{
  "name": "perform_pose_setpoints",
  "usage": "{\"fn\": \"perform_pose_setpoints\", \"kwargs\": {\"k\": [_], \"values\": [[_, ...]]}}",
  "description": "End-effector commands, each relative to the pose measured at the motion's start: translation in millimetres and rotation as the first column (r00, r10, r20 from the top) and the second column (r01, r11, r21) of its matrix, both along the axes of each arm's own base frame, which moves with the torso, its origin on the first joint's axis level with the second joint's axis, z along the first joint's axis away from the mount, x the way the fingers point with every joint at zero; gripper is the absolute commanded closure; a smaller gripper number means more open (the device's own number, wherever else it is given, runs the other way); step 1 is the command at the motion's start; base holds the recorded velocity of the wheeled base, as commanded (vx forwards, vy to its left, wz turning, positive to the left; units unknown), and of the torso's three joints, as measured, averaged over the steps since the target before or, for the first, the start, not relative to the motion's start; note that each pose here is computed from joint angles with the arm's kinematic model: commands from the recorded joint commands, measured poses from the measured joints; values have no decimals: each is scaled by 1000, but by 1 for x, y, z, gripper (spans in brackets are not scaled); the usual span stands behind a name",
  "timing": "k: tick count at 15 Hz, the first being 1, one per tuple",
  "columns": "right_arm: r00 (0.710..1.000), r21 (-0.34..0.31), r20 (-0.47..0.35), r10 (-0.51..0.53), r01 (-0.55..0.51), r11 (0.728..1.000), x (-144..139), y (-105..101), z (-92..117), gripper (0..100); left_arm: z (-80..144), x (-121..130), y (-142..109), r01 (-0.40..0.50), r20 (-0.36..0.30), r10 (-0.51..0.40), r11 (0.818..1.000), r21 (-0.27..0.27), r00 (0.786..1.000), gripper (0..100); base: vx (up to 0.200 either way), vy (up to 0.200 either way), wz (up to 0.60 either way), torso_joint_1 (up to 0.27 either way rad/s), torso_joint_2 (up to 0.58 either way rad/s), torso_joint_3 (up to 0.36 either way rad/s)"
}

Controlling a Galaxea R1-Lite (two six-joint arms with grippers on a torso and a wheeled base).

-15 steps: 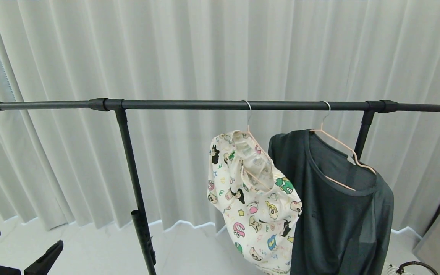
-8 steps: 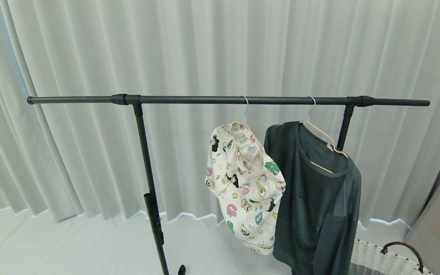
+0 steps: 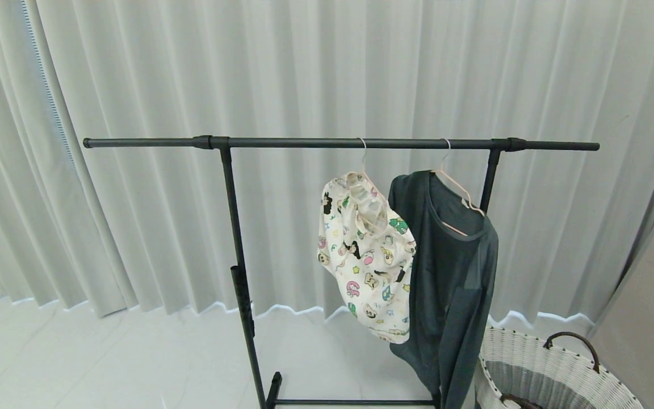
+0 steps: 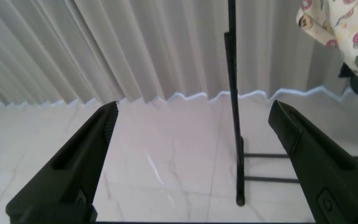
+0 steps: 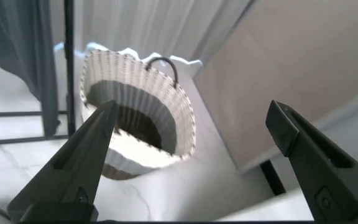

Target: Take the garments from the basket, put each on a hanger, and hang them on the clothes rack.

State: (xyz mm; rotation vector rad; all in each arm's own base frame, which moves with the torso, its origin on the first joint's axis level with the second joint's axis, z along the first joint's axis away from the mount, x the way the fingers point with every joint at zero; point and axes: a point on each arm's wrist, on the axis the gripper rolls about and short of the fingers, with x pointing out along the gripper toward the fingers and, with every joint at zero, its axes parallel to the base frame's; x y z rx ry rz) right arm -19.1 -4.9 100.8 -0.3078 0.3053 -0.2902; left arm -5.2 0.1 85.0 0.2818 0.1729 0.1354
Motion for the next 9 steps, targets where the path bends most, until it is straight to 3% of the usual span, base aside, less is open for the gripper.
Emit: {"fn": "perform_pose_setpoints", "kwargs": {"k": [1, 2, 5, 7, 9], "values": [[994, 29, 107, -11, 8, 1000, -10, 0, -10, 0, -1, -9, -1, -2, 109, 0, 1000, 12, 994, 0, -200, 0, 0, 2, 2, 2], [993, 67, 113, -25, 17, 998, -10, 0, -10, 0, -1, -10, -1, -2, 119, 1, 1000, 7, 993, 0, -200, 0, 0, -2, -2, -7], [991, 59, 114, -66, 59, 997, -10, -1, -11, 0, -1, -10, 0, -48, 118, 46, 999, 13, 992, 0, -200, 0, 0, 5, -2, 2], [991, 25, 119, -62, 60, 998, -9, -1, -10, 0, -1, -10, 1, -83, 121, 82, 997, 6, 989, 0, 0, 0, 0, 0, 0, 0], [983, 37, 139, -120, 116, 993, -8, -2, -12, 0, -1, -10, 1, -98, 132, 109, 991, -89, 985, 0, 0, 0, 0, 0, 0, 0]]}}
